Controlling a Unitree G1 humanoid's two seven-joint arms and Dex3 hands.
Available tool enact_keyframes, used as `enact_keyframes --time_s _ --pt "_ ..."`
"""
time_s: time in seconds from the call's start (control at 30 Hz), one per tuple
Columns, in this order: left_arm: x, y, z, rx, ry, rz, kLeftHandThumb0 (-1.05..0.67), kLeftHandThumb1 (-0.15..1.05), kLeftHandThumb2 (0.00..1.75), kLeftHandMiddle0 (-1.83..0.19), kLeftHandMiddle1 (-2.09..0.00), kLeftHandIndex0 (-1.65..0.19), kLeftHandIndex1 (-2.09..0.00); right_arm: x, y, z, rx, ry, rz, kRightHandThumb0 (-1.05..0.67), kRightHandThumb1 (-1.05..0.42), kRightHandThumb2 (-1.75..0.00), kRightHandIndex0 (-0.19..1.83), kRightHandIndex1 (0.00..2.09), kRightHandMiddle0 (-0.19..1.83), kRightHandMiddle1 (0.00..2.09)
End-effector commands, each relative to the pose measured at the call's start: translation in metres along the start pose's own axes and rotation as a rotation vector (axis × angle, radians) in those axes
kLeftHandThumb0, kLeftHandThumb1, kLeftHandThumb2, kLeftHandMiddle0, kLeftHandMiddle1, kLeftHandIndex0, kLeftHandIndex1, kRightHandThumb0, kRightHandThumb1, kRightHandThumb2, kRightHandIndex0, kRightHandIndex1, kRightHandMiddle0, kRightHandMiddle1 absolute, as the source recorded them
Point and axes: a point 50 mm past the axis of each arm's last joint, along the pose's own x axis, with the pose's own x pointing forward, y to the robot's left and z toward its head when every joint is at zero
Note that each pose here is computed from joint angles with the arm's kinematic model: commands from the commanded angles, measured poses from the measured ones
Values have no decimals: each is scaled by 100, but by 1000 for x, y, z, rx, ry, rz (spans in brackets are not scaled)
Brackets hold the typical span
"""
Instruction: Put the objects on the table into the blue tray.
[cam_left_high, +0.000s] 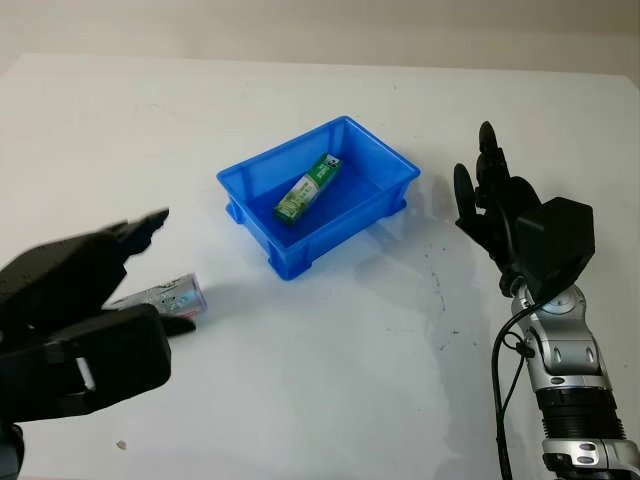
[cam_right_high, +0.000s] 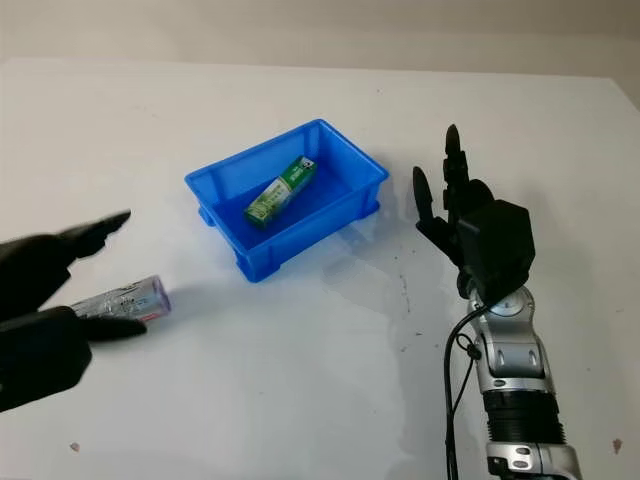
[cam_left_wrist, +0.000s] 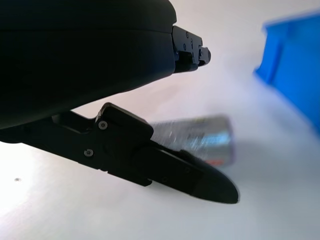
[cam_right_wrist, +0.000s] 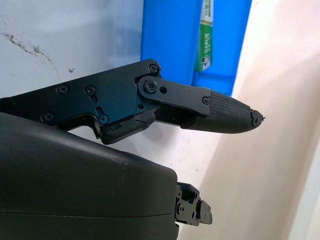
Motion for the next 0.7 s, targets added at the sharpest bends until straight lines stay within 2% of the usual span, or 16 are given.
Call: enact_keyframes --time_s 0.0,0.1,0.2,0.23,0.27,0.3,0.37,0.43,0.53,0.67 --pt "5 -4 -1 49 25 -26 -68 91 3 -16 -7 -8 -7 2 -2 5 -1 -30 0 -81 -105 -66 -19 0 -19 0" --pt "17 -14 -4 81 38 -37 -60 88 3 -22 -9 -15 -11 2 -2 5 -5 -34 6 -81 -105 -68 -19 0 -19 0" --pt "28 -22 -6 127 34 -51 -58 91 5 -32 -16 -28 -18 2 -2 5 7 -40 7 -80 -105 -68 -19 0 -19 0" --pt "32 -24 -6 134 33 -51 -58 94 5 -19 -64 -24 -44 2 -2 5 8 -40 7 -80 -105 -68 -19 0 -19 0" --pt "36 -26 -5 144 33 -47 -56 98 8 -10 -142 -13 -106 2 -2 5 10 -39 6 -81 -105 -68 -19 0 -19 0" --pt "40 -27 -3 159 33 -37 -54 101 12 -22 -175 -8 -140 2 -2 5 10 -40 5 -81 -105 -67 -19 0 -19 0" --pt "45 -27 0 190 28 -7 -51 104 27 -45 -202 -1 -190 1 -3 5 6 -37 1 -81 -105 -67 -19 0 -19 0" --pt "47 -27 3 206 18 33 -50 105 38 -48 -208 0 -204 1 -3 4 5 -36 -2 -81 -105 -67 -19 0 -19 0" --pt "47 -24 6 185 -4 87 -51 105 48 -52 -209 -4 -209 1 -3 4 11 -34 -1 -81 -105 -66 -19 0 -19 0" --pt "45 -18 10 125 -48 200 -50 105 56 -83 -209 -13 -209 0 -2 4 9 -29 -3 -81 -105 -65 -19 0 -19 0"
